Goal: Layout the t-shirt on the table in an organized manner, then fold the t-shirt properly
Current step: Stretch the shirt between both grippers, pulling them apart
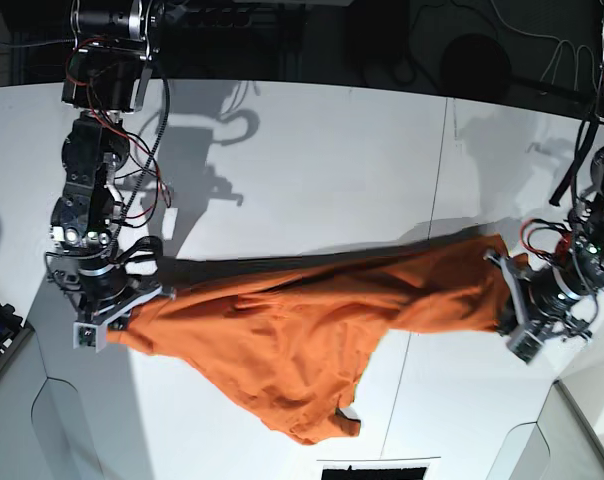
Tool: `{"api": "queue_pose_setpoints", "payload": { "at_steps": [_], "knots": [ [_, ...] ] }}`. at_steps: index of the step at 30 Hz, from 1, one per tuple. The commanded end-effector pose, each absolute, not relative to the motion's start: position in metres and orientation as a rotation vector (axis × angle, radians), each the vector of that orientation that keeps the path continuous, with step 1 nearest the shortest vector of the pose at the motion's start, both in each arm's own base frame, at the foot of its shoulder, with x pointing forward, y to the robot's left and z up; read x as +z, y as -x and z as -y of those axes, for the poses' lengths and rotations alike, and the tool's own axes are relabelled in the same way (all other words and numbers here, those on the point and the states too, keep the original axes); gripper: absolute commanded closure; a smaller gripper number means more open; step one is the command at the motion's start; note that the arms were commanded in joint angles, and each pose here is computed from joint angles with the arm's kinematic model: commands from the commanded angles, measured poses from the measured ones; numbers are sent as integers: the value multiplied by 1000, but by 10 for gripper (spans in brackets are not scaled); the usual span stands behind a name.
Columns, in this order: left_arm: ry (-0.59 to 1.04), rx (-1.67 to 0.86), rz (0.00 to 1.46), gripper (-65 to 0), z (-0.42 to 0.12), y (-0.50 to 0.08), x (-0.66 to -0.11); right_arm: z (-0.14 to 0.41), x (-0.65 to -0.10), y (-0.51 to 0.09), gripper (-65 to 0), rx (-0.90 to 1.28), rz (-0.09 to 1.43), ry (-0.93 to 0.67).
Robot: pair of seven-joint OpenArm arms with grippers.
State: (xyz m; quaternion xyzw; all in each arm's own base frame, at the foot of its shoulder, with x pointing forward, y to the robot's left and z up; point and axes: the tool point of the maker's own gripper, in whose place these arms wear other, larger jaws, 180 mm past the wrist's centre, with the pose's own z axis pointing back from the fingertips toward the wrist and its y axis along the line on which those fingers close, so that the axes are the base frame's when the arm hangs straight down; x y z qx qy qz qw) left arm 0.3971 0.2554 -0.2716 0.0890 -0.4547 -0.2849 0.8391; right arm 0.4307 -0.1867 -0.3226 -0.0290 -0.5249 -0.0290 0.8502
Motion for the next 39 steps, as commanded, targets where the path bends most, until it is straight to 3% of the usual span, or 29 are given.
{"api": "queue_pose_setpoints", "payload": {
  "at_steps": [1, 7, 13, 16, 18, 23, 32, 34, 37, 39],
  "knots": [
    [-246, -570, 1023, 0, -274, -408, -241, 194, -285, -438, 0, -65, 1208, 83],
    [-310, -483, 1107, 0, -312, -408, -188, 214, -233, -435, 0, -41, 1306, 134],
    [-243, -477, 1074, 0, -312, -406, -206, 207, -248, -441, -16, -46, 1269, 66],
    [-201, -483, 1113, 0, -309, -415, -222, 205, -270, -441, -265, -67, 1215, 28],
    [-191, -494, 1134, 0, -309, -424, -232, 206, -282, -440, -361, -71, 1180, 26],
    [-196, -473, 1101, -81, -305, -450, -252, 207, -295, -433, -364, -77, 1135, 27],
    [-235, -358, 1196, -81, -316, -505, -225, 200, -308, -424, -364, -120, 1096, 10],
    [-224, -357, 1165, -139, -310, -515, -235, 199, -308, -424, -364, -120, 1097, 7],
    [-220, -376, 1073, -350, -302, -520, -264, 197, -309, -424, -364, -122, 1098, 1],
    [-215, -362, 979, -361, -304, -513, -280, 194, -309, -425, -364, -126, 1101, -7]
  ]
}}
